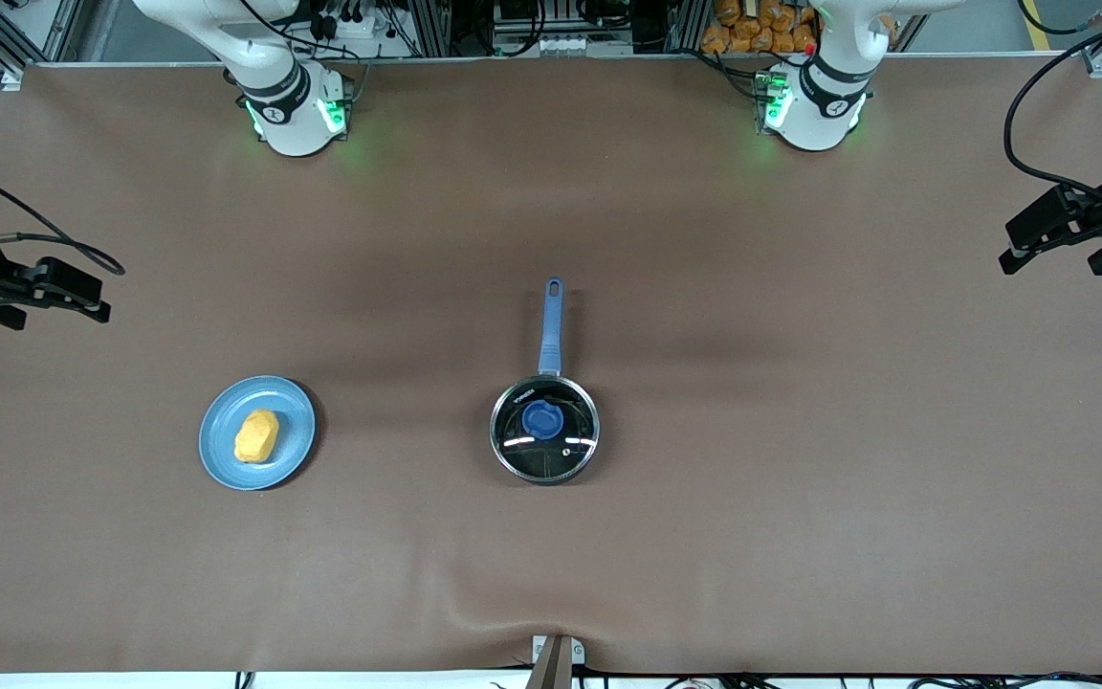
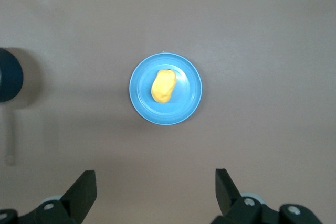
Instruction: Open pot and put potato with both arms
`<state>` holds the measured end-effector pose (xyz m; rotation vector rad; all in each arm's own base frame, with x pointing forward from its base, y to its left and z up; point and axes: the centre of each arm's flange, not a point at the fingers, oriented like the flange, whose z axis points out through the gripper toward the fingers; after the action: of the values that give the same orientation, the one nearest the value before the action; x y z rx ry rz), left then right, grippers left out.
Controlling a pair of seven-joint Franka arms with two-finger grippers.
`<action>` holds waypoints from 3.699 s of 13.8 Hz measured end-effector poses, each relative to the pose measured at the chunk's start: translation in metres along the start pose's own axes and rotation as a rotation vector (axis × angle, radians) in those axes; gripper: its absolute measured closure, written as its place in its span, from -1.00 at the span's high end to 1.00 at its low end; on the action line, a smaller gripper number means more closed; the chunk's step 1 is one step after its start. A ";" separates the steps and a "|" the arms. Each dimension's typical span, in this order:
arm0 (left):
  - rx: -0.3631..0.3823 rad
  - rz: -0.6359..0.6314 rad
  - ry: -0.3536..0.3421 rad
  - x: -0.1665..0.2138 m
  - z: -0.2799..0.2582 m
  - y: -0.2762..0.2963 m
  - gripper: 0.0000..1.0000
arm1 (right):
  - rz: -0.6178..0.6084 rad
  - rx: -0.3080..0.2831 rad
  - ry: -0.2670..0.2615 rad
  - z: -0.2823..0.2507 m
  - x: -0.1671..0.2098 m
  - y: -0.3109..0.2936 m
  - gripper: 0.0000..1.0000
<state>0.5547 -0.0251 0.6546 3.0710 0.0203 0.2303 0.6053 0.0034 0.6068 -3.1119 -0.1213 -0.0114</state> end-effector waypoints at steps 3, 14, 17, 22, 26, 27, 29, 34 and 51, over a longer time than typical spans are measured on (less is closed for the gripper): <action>0.000 0.000 0.006 0.000 -0.004 0.000 1.00 | -0.009 0.000 0.000 0.000 0.000 -0.006 1.00; 0.005 -0.035 -0.051 -0.004 0.002 -0.018 1.00 | 0.009 0.001 -0.005 0.003 0.002 -0.046 1.00; 0.005 -0.034 -0.056 -0.005 0.002 -0.018 1.00 | 0.011 0.001 -0.005 0.005 0.003 -0.056 1.00; 0.004 -0.028 -0.061 -0.005 0.005 -0.014 1.00 | 0.071 -0.004 -0.074 0.071 0.029 -0.025 1.00; -0.032 0.022 -0.100 -0.001 0.026 0.021 1.00 | 0.122 0.026 -0.113 0.154 0.053 -0.003 1.00; -0.034 0.034 -0.116 0.001 0.036 0.037 1.00 | 0.136 0.042 -0.121 0.176 0.054 0.000 1.00; -0.037 0.029 -0.134 0.005 0.058 0.075 1.00 | 0.175 0.106 -0.161 0.214 0.054 0.003 1.00; -0.045 -0.028 -0.135 0.004 0.109 0.185 1.00 | 0.236 0.162 -0.205 0.285 0.059 0.012 1.00; -0.175 0.065 0.011 -0.014 0.346 0.434 1.00 | 0.283 0.111 -0.069 0.403 0.053 0.019 1.00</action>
<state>0.5962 -0.4797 0.3378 2.8989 -0.0941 0.2385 0.6621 -0.0004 0.2036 -2.9879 0.3066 0.1051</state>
